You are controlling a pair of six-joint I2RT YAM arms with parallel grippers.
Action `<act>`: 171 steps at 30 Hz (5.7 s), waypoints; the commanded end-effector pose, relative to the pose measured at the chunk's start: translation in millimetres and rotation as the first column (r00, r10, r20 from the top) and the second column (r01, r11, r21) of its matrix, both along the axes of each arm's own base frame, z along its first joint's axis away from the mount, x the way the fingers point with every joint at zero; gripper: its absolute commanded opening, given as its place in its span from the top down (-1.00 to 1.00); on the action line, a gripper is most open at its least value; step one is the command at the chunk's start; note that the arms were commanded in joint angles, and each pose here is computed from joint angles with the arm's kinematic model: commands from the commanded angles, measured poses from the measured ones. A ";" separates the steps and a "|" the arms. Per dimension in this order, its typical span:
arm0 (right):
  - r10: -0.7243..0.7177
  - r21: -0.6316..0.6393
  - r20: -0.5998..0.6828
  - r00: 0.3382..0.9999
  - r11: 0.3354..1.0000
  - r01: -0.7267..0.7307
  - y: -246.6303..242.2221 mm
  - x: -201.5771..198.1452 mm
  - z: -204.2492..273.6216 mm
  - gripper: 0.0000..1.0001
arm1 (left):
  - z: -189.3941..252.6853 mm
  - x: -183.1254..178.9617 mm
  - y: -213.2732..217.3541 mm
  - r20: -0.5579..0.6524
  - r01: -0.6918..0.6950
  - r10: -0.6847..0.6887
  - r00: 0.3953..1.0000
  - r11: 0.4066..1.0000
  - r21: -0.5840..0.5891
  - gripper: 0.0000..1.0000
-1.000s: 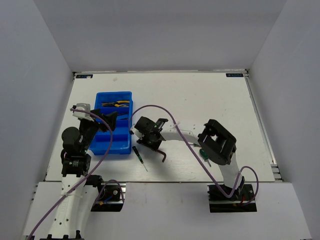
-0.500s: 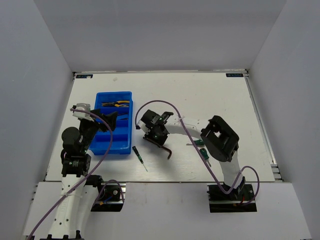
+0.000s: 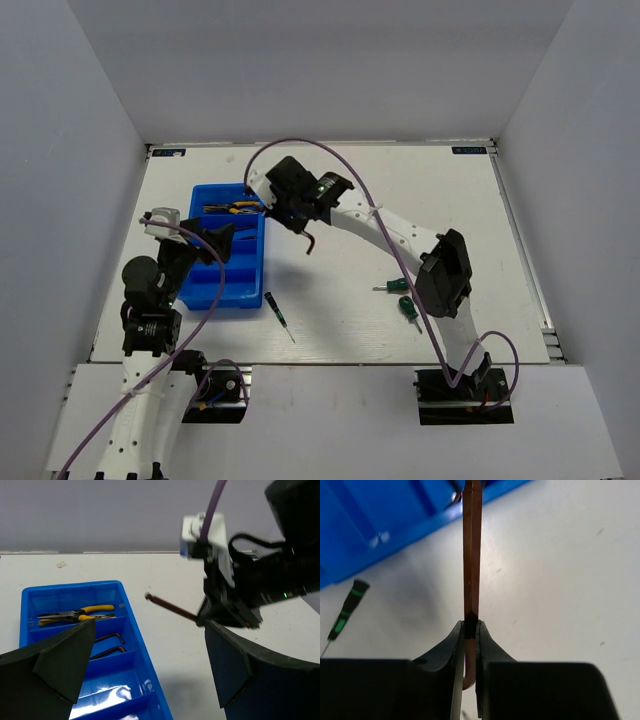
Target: Sort the tools into containers
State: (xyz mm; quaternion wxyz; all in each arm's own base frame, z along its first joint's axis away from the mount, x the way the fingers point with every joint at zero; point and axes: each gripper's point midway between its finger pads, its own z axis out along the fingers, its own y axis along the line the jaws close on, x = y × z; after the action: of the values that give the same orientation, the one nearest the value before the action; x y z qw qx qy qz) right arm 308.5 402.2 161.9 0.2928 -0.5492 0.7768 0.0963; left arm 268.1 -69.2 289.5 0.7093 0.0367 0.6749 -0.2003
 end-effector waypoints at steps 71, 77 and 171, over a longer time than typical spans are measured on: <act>0.344 0.507 0.371 0.862 0.703 -0.499 171.9 68.0 1.9 -0.25 | 29.2 -19.5 -1.4 0.131 0.015 -0.019 0.991 0.999 0.029 -1.00; 0.216 0.553 0.386 0.897 0.724 -0.412 151.8 80.3 67.5 0.06 | 0.1 0.7 -1.9 -0.031 0.012 -0.012 0.999 1.000 -0.016 0.14; -0.508 0.181 -0.657 0.557 0.611 0.770 -264.7 -28.5 -43.7 -0.24 | -257.5 -87.9 -124.8 -0.655 -0.557 0.635 0.411 0.743 0.371 0.04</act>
State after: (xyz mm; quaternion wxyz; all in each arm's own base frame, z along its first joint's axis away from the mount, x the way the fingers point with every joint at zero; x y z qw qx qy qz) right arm 278.9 135.2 114.0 0.1852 -0.0835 0.9345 0.2923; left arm 168.7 -179.5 24.6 0.3639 -0.2580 0.8866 0.1223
